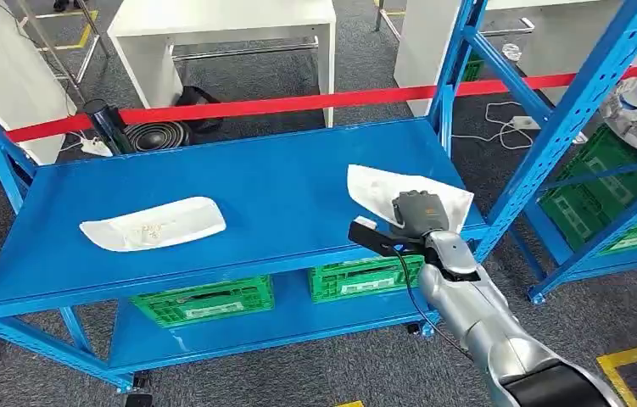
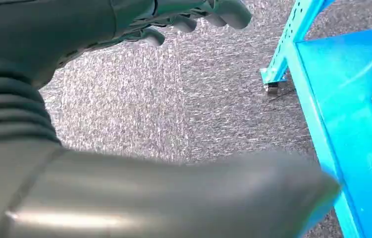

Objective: Take the parts from the cabinet and place them on the table.

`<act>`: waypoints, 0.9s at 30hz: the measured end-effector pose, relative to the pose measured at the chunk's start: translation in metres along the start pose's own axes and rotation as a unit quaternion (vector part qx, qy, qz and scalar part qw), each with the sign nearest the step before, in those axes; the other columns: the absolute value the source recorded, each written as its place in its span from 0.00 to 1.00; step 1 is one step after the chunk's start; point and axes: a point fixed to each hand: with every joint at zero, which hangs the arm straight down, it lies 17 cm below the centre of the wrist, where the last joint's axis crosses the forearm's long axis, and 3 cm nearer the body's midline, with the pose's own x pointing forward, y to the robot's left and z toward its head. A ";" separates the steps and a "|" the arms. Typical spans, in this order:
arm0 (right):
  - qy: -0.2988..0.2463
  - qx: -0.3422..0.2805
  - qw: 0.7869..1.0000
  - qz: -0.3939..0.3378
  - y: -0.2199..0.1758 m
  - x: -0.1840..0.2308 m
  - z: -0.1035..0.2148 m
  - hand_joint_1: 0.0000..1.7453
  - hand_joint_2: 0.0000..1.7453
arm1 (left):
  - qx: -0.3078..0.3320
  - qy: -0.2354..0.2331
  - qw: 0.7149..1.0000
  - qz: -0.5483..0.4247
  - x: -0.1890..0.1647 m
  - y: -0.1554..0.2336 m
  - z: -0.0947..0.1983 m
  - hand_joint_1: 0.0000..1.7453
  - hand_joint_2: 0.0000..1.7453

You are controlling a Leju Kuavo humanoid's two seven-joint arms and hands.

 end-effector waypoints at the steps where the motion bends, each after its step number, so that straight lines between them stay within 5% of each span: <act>1: 0.000 -0.002 1.000 0.001 -0.001 0.000 0.000 1.00 1.00 | -0.001 -0.009 1.000 -0.009 0.003 0.000 0.000 0.00 1.00; 9: -0.005 -0.014 1.000 0.008 -0.012 0.004 -0.002 1.00 1.00 | -0.020 -0.048 0.998 -0.037 0.025 -0.005 -0.004 0.00 1.00; 27: -0.009 -0.087 0.996 0.007 -0.058 0.005 -0.006 1.00 1.00 | -0.017 -0.040 0.999 -0.014 0.026 -0.005 -0.006 0.00 1.00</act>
